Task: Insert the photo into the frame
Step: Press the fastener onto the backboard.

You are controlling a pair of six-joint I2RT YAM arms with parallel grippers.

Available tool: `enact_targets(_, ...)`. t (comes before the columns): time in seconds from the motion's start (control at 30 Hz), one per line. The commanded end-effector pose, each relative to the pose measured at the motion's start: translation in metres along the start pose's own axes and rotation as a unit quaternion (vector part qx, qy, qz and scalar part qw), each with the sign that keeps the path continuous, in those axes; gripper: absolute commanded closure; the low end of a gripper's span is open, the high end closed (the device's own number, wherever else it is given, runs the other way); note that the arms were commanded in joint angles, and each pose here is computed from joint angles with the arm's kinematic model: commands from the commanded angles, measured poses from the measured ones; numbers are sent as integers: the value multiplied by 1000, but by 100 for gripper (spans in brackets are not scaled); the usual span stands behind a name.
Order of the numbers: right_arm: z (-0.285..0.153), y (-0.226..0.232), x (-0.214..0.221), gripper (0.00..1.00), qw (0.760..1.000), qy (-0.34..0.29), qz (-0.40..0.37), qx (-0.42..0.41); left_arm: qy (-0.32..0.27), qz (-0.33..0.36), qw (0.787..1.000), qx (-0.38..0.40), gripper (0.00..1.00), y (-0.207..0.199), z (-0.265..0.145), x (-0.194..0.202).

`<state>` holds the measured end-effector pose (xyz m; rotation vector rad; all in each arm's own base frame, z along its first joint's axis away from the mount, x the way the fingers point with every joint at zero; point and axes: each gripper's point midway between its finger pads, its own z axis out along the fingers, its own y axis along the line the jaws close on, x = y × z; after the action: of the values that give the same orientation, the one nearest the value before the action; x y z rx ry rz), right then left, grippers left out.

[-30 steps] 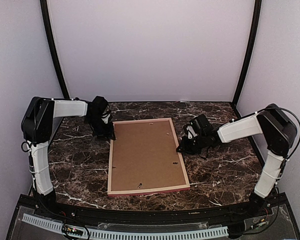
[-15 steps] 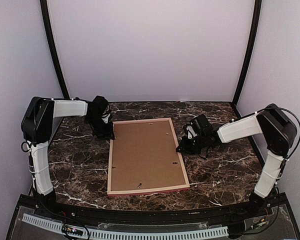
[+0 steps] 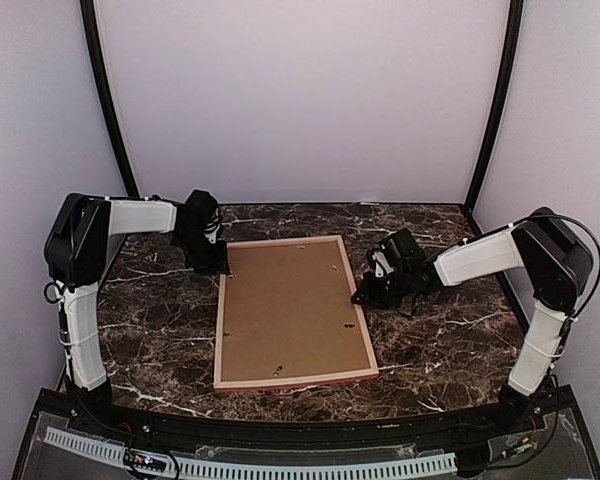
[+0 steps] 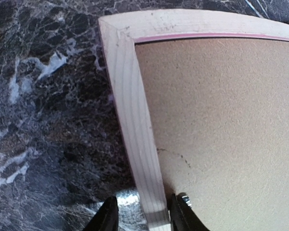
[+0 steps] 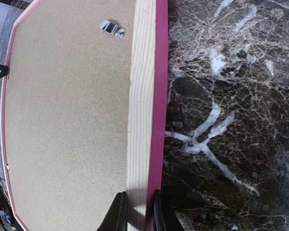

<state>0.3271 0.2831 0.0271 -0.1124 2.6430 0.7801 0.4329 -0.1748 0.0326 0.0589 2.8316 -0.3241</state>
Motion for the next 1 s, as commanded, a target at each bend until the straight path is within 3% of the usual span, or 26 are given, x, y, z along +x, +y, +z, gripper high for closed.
enact_targets(0.0,15,-26,46,84,996,74,15,36,-30,-4,1000,-5,60,4,2,-15)
enact_targets(0.67,16,-27,47,84,996,76,15,37,24,17,998,53,52,-24,15,14)
enact_targets(0.97,18,-27,46,84,996,80,14,36,-29,16,998,49,42,-26,-8,-4)
